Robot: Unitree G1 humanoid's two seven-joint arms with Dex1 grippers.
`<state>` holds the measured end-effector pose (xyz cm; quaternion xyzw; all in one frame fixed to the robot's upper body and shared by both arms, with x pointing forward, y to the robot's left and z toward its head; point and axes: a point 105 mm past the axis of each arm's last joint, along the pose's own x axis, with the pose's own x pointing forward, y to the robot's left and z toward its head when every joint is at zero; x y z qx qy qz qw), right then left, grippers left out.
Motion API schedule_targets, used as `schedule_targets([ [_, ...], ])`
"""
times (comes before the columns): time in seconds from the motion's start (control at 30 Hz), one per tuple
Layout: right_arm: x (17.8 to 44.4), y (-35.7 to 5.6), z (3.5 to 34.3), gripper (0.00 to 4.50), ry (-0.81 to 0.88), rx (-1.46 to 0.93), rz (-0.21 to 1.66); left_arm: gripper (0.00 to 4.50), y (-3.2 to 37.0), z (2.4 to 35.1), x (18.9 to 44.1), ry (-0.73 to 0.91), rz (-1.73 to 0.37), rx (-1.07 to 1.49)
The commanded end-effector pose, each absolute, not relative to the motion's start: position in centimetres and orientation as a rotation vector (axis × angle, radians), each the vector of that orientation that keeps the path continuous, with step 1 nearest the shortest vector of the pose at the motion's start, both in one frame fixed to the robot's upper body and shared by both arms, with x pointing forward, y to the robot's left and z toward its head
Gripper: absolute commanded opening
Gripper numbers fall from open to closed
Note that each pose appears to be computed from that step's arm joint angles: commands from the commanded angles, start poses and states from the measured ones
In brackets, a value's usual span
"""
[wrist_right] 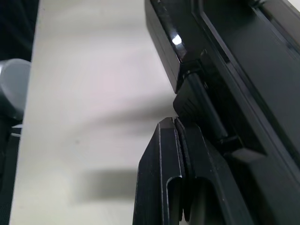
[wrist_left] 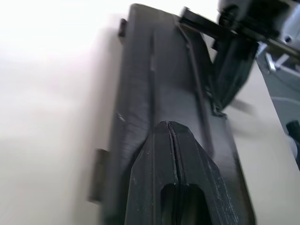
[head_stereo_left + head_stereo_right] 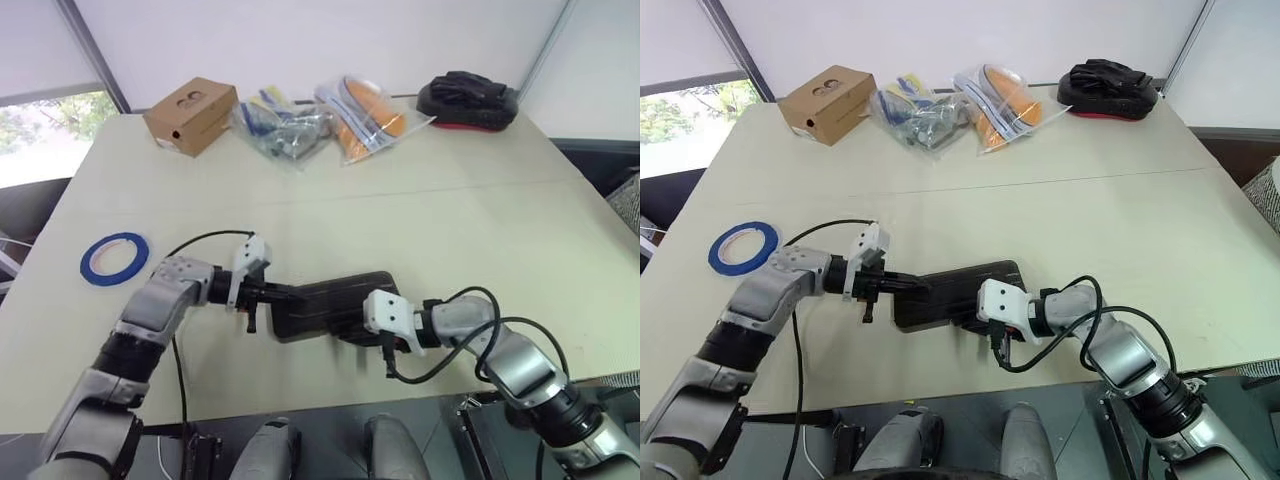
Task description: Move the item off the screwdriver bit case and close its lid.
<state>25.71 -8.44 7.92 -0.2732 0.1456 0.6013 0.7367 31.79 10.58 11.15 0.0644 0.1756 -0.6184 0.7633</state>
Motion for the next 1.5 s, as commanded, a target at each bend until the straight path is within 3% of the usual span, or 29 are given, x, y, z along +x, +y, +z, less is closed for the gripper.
schedule_targets([
  [0.03, 25.9, -8.4, 9.1, 0.03, 0.265, -0.629, 1.295, 0.00, 10.4, 13.5, 33.4, 0.307, -1.329, 0.122],
  [0.27, 26.1, -8.3, 9.3, 0.03, 0.254, -0.631, 1.283, 0.00, 8.6, 12.4, 34.9, 0.309, -1.347, 0.186],
  [0.6, 26.5, -8.4, 9.7, 0.03, 0.241, -0.646, 1.264, 0.00, 5.1, 8.2, 34.8, 0.352, -1.422, 0.323],
  [1.0, 28.4, -8.0, 10.2, 0.03, 0.169, -0.720, 1.224, 0.00, 3.8, 7.2, 34.6, 0.351, -1.475, 0.359],
  [1.5, 30.4, -7.6, 9.7, 0.03, 0.181, -0.751, 1.246, 0.00, 3.0, 6.6, 32.4, 0.359, -1.569, 0.342],
])
